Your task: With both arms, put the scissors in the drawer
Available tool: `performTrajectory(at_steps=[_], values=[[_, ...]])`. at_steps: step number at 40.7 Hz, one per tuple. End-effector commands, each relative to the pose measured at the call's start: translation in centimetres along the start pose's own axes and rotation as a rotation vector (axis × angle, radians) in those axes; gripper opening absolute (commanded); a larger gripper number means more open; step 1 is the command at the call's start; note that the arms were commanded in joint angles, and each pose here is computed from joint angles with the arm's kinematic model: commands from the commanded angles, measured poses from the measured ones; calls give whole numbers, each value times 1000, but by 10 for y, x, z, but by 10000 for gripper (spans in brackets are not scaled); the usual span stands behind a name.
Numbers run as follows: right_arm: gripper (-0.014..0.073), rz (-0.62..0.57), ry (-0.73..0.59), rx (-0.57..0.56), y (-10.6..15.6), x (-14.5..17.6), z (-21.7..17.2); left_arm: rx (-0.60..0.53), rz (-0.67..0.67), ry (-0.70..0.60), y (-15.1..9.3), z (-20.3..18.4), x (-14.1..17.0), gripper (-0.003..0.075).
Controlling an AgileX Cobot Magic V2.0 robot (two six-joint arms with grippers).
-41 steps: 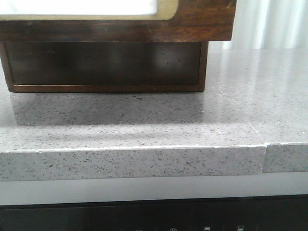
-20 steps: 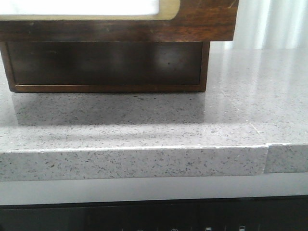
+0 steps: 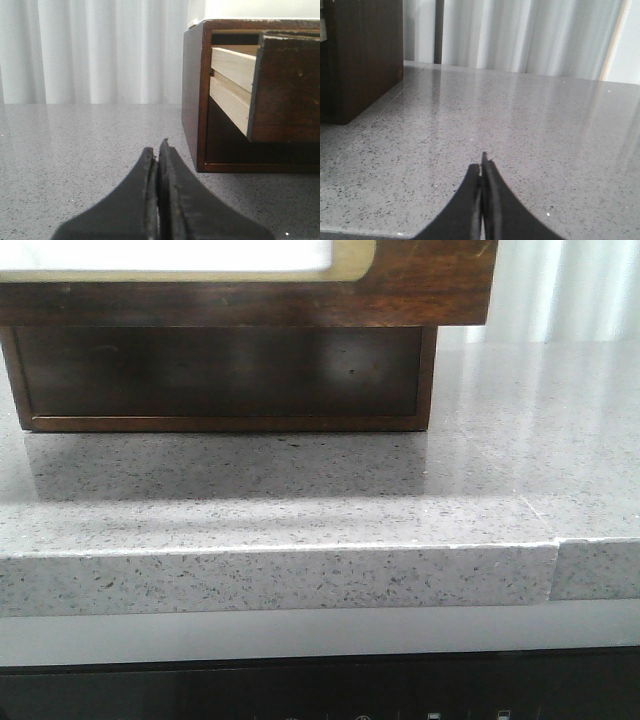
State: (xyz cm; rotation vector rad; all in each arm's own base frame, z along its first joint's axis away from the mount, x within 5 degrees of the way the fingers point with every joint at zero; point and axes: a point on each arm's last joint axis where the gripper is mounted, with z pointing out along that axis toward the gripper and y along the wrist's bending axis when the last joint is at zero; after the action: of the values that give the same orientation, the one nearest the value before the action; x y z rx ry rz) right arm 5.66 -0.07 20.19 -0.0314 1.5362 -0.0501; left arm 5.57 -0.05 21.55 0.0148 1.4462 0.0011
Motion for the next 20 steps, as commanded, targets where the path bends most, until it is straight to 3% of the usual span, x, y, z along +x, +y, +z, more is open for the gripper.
performTrajectory(at_steps=[1,20], values=[[-116,-4,-105,4,0,-9,-2,-5,-15,-75,0,-1,0,-20],[-116,-4,-105,-1,0,-9,-2,-5,-15,-75,0,-1,0,-20]])
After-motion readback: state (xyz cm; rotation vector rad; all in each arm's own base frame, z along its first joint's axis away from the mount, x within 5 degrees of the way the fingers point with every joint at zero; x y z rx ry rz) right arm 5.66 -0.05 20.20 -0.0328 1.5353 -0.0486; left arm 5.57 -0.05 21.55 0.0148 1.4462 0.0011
